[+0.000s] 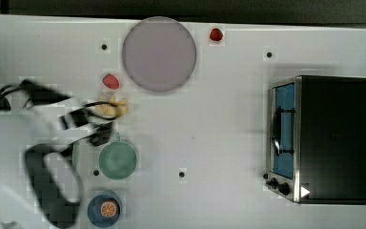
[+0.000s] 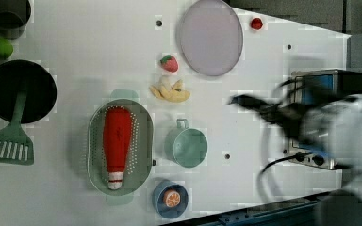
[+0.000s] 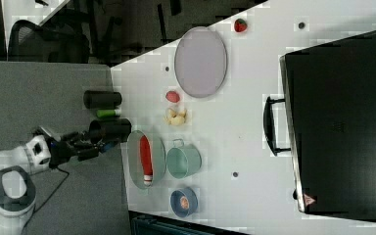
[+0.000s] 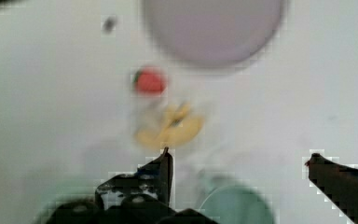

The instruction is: Pick Ketchup from the table and place it in strainer.

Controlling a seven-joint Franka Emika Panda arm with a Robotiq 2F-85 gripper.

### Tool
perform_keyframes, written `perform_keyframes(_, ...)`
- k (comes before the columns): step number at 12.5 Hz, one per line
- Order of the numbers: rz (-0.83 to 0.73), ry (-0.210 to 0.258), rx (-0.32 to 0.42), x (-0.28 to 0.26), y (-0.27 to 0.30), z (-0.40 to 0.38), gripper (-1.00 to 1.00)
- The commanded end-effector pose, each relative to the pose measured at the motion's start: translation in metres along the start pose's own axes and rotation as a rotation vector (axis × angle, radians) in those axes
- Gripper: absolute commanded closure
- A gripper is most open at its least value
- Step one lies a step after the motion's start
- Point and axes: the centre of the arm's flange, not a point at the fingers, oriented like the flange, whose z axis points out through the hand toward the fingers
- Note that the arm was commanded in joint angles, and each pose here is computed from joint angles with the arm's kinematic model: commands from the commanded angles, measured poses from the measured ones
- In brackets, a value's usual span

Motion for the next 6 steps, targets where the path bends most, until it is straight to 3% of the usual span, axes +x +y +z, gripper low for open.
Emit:
perform_keyframes(1,0.282,-0.027,-0.038,0.076,0.100,-0.014,-1.00)
perform_keyframes(3,0.416,-0.119,0.011,0.093,0.139,-0.028,-1.00)
perform_keyframes(4,0.420,-0.140,0.020,0.101,0.156,-0.035,-1.00)
perform_keyframes(6,0.348,-0.136,0.037,0.121,0.183,-0.055,-1.00)
